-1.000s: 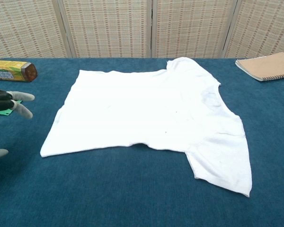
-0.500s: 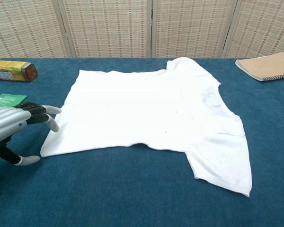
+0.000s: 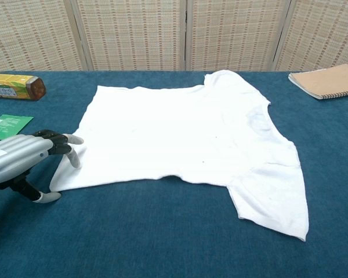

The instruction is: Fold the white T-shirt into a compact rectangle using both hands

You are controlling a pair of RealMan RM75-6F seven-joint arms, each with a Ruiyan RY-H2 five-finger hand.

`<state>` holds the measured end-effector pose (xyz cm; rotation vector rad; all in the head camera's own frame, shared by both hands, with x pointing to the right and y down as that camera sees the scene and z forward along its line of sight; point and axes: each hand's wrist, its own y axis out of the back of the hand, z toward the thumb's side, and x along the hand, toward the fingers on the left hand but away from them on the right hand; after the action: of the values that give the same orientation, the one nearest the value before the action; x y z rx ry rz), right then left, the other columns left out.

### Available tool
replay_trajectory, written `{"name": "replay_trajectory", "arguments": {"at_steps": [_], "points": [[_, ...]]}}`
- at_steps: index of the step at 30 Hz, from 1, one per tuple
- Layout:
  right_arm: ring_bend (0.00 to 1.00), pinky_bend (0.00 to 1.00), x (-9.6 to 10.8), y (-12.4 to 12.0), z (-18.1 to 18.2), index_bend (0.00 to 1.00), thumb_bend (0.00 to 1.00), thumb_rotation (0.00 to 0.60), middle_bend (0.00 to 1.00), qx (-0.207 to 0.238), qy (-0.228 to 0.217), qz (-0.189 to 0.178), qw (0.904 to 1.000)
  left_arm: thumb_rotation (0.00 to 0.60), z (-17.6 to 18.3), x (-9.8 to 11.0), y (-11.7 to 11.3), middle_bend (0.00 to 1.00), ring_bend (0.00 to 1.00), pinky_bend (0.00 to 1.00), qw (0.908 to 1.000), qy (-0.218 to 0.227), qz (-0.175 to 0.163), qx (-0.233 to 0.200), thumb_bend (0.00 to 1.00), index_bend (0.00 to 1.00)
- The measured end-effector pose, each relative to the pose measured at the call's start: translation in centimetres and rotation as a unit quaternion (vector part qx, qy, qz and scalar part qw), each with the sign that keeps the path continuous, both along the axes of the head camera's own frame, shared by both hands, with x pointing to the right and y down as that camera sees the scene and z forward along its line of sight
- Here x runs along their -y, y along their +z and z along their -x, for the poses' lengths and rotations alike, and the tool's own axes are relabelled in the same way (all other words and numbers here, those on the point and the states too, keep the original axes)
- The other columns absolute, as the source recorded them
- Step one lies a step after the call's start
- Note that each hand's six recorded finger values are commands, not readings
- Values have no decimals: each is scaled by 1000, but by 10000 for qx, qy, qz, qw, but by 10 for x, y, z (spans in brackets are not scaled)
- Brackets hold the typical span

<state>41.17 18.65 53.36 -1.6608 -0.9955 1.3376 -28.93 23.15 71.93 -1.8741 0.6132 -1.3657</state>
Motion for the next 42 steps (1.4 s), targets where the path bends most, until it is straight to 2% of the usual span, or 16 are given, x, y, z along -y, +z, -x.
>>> {"name": "replay_trajectory", "arguments": {"at_steps": [5,23,28,33,42], "points": [[204,204,-1,0,-2,401,328,600,332,-7,32,5,10000,600,0,3,4,133,118,12,9999,-103,5,-9,259,453],[204,204,0,6,-4,401,329,600,332,-47,71,85,9999,600,4,9,3,158,128,12,9988,-384,-156,-248,408,500],[204,204,0,7,-4,401,328,600,332,-48,64,113,9999,600,6,7,1,158,128,12,9985,-401,-167,-321,524,505],[204,204,0,9,-3,401,329,600,332,-44,62,137,9999,600,8,5,4,169,135,12,9984,-434,-130,-332,575,543],[204,204,1,8,2,401,328,600,332,-61,-27,156,9999,600,7,6,4,217,162,14,9971,-539,-145,-513,581,658]]}}
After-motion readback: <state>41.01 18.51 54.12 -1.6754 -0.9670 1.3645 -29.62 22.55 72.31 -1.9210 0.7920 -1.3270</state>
